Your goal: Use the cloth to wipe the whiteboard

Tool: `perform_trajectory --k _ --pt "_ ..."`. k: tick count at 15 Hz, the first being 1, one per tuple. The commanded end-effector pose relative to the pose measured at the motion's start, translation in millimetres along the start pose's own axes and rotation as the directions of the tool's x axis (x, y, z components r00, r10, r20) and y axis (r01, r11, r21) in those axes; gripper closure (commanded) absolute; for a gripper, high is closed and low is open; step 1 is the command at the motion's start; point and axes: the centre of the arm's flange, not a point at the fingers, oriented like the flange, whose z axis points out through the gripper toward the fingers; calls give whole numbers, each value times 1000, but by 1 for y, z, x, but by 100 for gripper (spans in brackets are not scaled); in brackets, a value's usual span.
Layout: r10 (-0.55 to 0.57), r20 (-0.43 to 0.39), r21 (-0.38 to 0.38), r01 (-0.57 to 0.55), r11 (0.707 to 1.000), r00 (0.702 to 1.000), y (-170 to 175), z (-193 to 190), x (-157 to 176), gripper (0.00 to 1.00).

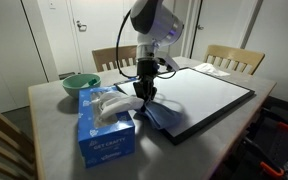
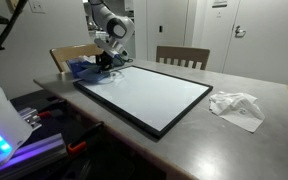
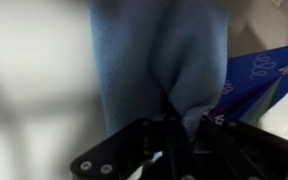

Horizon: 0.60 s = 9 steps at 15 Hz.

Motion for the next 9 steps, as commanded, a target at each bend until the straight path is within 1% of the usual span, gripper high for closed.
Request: perform_trajectory --k 1,5,9 --pt "-24 18 40 24 999 1000 12 -1 -17 98" --pt "-15 50 65 12 998 999 22 8 -30 98" --pt "58 43 53 -61 997 997 31 11 -43 98"
